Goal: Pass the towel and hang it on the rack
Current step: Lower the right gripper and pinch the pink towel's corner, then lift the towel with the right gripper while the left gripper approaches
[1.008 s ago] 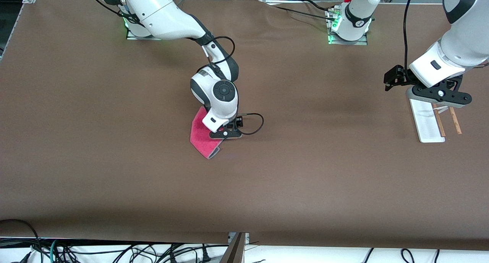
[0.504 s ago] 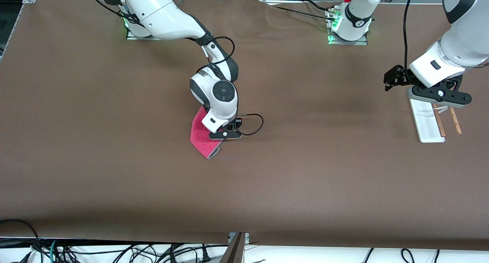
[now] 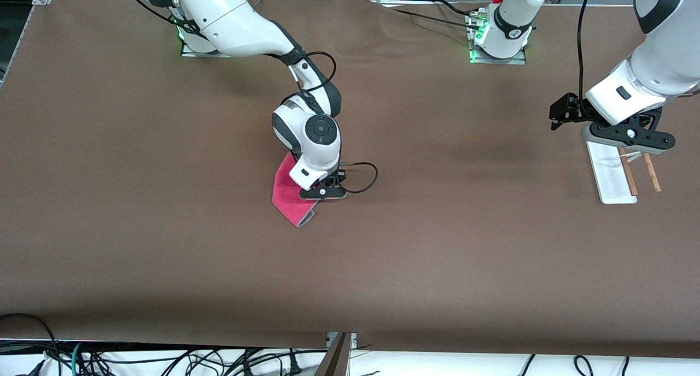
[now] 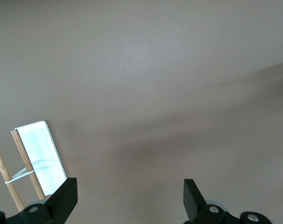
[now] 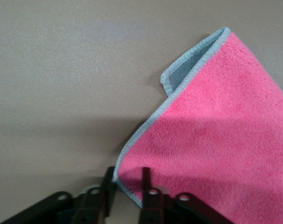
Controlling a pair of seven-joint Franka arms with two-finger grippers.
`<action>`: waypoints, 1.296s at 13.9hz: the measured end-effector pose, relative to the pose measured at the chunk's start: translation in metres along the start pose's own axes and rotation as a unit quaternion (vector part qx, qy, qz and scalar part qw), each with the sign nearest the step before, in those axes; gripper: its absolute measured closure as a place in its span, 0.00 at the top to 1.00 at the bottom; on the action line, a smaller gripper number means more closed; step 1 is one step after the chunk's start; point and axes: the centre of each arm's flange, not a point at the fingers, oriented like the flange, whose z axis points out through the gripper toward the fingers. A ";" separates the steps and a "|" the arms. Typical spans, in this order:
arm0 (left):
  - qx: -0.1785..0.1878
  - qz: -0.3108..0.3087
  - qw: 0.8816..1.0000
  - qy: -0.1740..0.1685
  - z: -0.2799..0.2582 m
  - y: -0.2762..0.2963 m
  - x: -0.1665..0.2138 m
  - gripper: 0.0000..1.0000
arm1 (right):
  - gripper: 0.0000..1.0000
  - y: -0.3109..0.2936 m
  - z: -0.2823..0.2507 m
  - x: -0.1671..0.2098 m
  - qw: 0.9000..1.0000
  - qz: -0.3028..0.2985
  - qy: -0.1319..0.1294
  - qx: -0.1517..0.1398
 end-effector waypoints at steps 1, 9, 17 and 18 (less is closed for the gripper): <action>0.000 0.000 1.000 0.000 0.000 0.000 0.000 1.00 | 0.25 0.000 0.000 0.000 1.000 0.000 0.000 0.000; 0.000 0.000 1.000 0.000 0.000 0.000 0.000 1.00 | 0.01 0.001 0.000 0.001 1.000 -0.013 0.010 -0.010; 0.000 0.000 1.000 0.000 0.000 0.000 0.000 1.00 | 0.01 0.001 -0.046 0.034 0.999 0.001 0.053 0.011; 0.000 0.000 1.000 0.000 0.000 0.000 0.000 1.00 | 0.01 0.005 -0.055 0.039 0.998 0.005 0.057 0.013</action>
